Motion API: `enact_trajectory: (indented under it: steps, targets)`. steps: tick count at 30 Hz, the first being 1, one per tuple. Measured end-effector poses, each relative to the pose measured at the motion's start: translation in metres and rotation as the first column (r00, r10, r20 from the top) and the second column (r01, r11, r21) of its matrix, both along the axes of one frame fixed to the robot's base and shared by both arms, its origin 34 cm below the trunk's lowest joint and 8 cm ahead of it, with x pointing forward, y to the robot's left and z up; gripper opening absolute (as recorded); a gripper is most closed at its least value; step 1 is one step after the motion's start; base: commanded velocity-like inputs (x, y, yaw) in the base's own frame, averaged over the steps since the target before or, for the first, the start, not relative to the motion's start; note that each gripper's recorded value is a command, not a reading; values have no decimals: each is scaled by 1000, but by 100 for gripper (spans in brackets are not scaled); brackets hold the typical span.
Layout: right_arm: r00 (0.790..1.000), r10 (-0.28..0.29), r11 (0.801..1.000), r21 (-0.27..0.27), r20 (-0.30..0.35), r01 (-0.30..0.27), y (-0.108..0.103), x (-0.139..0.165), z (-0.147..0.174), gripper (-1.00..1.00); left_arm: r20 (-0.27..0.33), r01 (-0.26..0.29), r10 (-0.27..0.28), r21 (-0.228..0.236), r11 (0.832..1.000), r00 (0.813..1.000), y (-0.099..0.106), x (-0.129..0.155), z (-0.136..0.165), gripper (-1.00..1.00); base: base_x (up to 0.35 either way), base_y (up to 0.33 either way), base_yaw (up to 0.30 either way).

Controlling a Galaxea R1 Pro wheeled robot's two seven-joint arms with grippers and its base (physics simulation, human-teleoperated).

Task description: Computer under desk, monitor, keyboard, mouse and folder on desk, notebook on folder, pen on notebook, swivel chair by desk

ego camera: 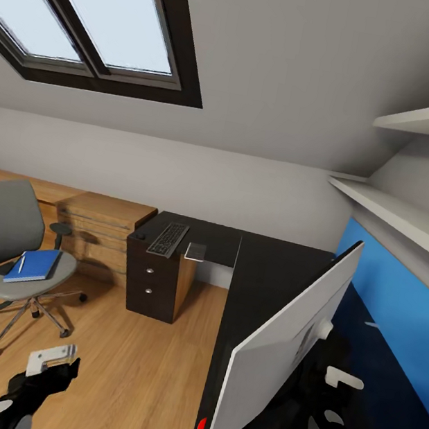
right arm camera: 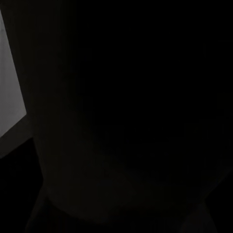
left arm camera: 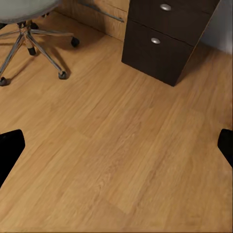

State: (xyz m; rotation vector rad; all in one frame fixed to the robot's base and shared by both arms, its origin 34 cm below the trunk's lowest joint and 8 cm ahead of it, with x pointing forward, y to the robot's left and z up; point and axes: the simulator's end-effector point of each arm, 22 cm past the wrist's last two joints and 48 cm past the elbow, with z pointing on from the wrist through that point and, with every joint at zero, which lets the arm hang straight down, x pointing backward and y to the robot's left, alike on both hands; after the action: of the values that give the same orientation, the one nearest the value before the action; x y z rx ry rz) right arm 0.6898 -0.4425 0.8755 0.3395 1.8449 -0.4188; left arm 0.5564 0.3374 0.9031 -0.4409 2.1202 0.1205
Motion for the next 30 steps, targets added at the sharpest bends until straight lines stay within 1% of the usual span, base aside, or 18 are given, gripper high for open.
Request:
enact_trajectory:
  steps: [1, 2, 3, 5, 7, 12, 17, 20, 30]
  targets:
    - [1000, 0, 1000, 0, 0, 0, 0, 0, 0, -100, 8, 0, 0, -15, 1000, 1000, -2, 1, 4, 100, 0, 0, 0]
    - [1000, 1, 1000, 0, -1, -1, 0, 0, 0, -100, 33, 1, 1, -54, 999, 999, -9, 5, 14, 100, 0, 0, 0]
    - [1000, 1, 1000, 0, -1, -1, 0, 0, 0, -100, 45, 1, 2, -79, 997, 999, -12, 7, 18, 100, 0, 0, 0]
    - [1000, 1, 1000, -1, -1, -1, 0, 0, 0, -100, 51, 3, 2, -107, 994, 999, -17, 8, 19, 100, 0, 0, 0]
    - [1000, 1, 1000, -1, -1, -1, 0, 0, 0, -100, 44, 12, -6, -123, 992, 999, -23, 9, 15, 100, 0, 0, 0]
    - [1000, 4, 1000, -4, -3, -4, 0, 0, 0, -100, 27, 35, -32, -136, 990, 999, -35, 8, 6, 100, 0, 0, 0]
    - [1000, 1, 1000, -1, -1, -1, 0, 0, 0, -100, 30, 37, -34, -135, 990, 999, -35, 9, 7, 100, 0, 0, -12]
    - [1000, 22, 1000, -15, -7, -22, 4, 3, 1, -100, 31, 38, -34, -135, 990, 999, -35, 9, 7, 100, 0, 0, -217]
    - [1000, 21, 1000, -15, -6, -21, 4, 3, 1, -100, 31, 39, -35, -136, 990, 999, -36, 9, 7, 100, 0, 0, -252]
